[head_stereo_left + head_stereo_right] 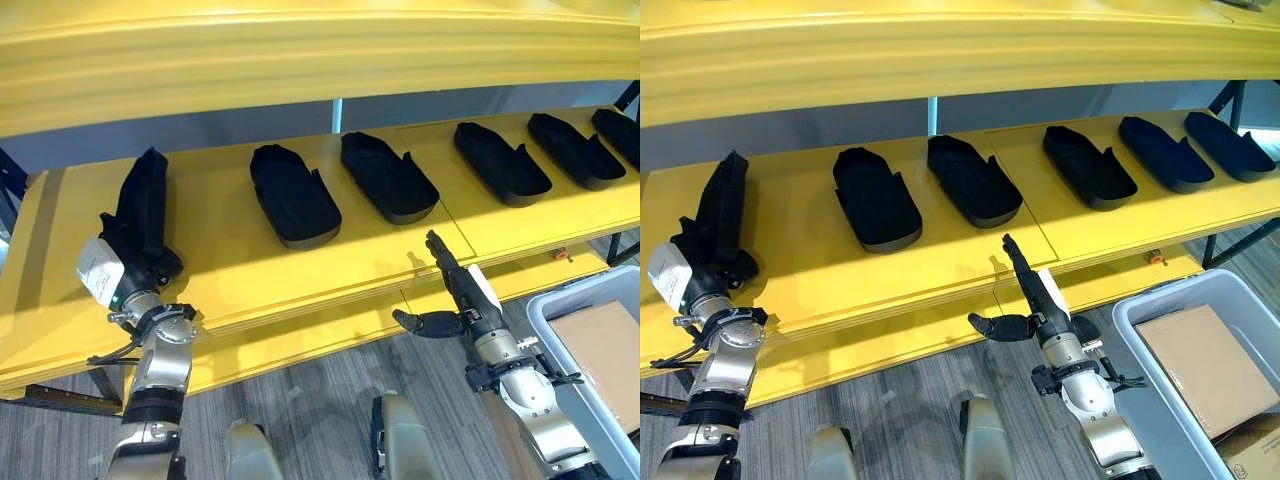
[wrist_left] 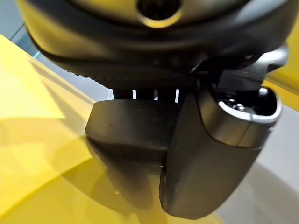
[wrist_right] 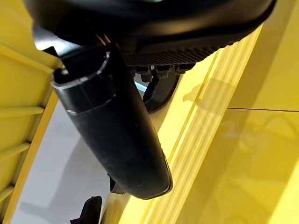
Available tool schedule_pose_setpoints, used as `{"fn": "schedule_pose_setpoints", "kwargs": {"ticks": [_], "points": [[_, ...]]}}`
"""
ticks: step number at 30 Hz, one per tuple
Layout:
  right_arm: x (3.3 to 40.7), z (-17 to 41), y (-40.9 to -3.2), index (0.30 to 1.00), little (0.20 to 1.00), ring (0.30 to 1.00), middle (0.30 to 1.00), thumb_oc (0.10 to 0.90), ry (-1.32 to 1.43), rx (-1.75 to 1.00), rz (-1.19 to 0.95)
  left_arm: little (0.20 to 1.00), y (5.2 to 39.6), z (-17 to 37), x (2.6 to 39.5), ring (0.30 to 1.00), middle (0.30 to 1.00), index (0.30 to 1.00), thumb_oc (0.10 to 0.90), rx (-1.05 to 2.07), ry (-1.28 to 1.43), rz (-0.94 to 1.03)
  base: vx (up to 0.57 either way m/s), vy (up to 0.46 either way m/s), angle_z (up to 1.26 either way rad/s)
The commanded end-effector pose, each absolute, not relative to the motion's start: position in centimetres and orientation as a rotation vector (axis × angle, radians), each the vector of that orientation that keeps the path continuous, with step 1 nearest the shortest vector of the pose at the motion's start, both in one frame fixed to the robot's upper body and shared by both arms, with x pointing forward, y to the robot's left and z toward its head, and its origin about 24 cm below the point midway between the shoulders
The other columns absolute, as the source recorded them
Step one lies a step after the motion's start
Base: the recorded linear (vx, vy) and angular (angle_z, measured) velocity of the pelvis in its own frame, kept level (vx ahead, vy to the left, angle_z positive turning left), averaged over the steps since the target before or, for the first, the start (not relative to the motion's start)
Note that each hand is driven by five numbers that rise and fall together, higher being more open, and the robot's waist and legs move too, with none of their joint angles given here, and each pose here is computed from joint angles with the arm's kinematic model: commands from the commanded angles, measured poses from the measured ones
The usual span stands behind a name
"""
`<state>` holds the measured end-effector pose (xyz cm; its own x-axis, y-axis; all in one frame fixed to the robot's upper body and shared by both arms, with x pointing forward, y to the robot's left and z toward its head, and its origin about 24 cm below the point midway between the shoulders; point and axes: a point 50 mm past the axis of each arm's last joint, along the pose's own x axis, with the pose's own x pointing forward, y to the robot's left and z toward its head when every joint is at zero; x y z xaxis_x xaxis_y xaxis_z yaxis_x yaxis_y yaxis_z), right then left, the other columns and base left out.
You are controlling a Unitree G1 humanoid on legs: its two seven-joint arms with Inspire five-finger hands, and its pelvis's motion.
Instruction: Move parts from the plastic box to the shelf.
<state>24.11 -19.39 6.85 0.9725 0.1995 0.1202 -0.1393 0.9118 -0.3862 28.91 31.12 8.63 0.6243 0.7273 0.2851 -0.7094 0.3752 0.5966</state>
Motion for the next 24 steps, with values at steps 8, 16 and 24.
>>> {"fn": "schedule_pose_setpoints", "kwargs": {"ticks": [8, 16, 24], "points": [[25.1, 11.6, -20.4, 1.0, 1.0, 1.0, 1.0, 0.9, -0.397, -0.382, 0.095, 1.0, 30.7, 11.1, 29.9, 1.0, 1.0, 1.0, 0.9, 0.772, -0.094, 0.905, 0.0, 0.0, 0.0], [25.0, 11.3, -20.8, 1.0, 1.0, 1.0, 1.0, 0.9, -0.372, -0.374, 0.088, 1.0, 30.3, 10.8, 31.6, 1.0, 1.0, 1.0, 0.9, 0.837, -0.013, 0.765, 0.0, 0.0, 0.0], [25.0, 10.7, -21.0, 1.0, 1.0, 1.0, 1.0, 0.9, -0.333, -0.376, 0.091, 1.0, 30.0, 14.4, 33.6, 1.0, 1.0, 1.0, 0.9, 0.885, -0.064, 0.694, 0.0, 0.0, 0.0]]}}
